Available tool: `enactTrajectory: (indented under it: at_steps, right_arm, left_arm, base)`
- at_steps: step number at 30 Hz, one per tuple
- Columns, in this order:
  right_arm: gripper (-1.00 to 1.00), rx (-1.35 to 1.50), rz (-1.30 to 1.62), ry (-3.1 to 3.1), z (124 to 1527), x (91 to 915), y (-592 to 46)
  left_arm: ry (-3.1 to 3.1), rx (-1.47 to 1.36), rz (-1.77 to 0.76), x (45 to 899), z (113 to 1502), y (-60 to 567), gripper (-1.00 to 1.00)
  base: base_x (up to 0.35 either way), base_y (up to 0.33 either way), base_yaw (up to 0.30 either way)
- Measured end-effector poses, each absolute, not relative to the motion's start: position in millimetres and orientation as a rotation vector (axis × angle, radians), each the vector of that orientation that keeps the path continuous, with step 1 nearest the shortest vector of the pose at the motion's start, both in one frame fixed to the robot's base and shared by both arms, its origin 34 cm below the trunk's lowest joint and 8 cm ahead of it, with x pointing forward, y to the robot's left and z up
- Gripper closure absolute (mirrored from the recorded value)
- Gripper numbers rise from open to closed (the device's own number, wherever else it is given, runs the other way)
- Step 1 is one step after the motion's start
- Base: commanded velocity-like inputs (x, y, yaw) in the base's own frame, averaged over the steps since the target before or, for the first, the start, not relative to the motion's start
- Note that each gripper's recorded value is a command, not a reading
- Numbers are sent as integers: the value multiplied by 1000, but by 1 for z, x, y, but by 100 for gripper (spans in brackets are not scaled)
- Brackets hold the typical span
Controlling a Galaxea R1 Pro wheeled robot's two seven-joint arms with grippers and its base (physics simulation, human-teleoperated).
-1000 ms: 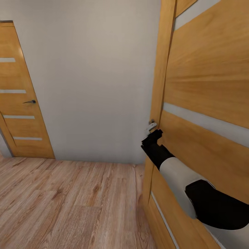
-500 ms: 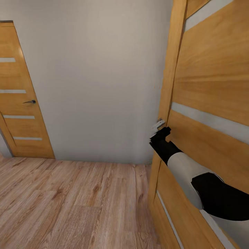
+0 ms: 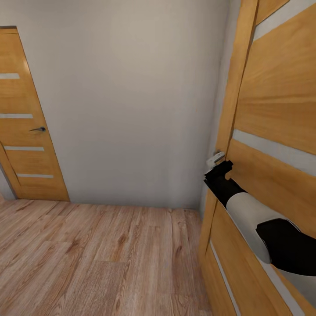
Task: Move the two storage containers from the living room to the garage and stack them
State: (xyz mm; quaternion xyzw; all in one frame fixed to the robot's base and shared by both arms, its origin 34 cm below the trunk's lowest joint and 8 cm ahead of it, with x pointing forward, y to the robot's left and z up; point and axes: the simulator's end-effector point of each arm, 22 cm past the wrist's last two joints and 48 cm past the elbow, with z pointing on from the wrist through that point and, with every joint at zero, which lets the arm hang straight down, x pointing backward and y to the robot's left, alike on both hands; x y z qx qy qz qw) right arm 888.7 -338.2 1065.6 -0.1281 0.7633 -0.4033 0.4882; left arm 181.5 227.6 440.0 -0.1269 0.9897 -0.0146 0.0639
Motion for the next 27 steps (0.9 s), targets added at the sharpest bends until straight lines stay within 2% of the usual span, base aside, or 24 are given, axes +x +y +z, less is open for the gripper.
enactTrajectory:
  at_steps: [11, 27]
  right_arm:
    - [-100, -262, -1044, 1870, 1068, 881, -389]
    - [-100, -231, -1015, 1885, 1066, 880, -389]
  left_arm:
    - [2988, -383, -44, 182, 440, 228, -100]
    - [2988, -383, -44, 182, 440, 228, -100]
  base:
    - [0, 0, 0]
    - [0, 0, 0]
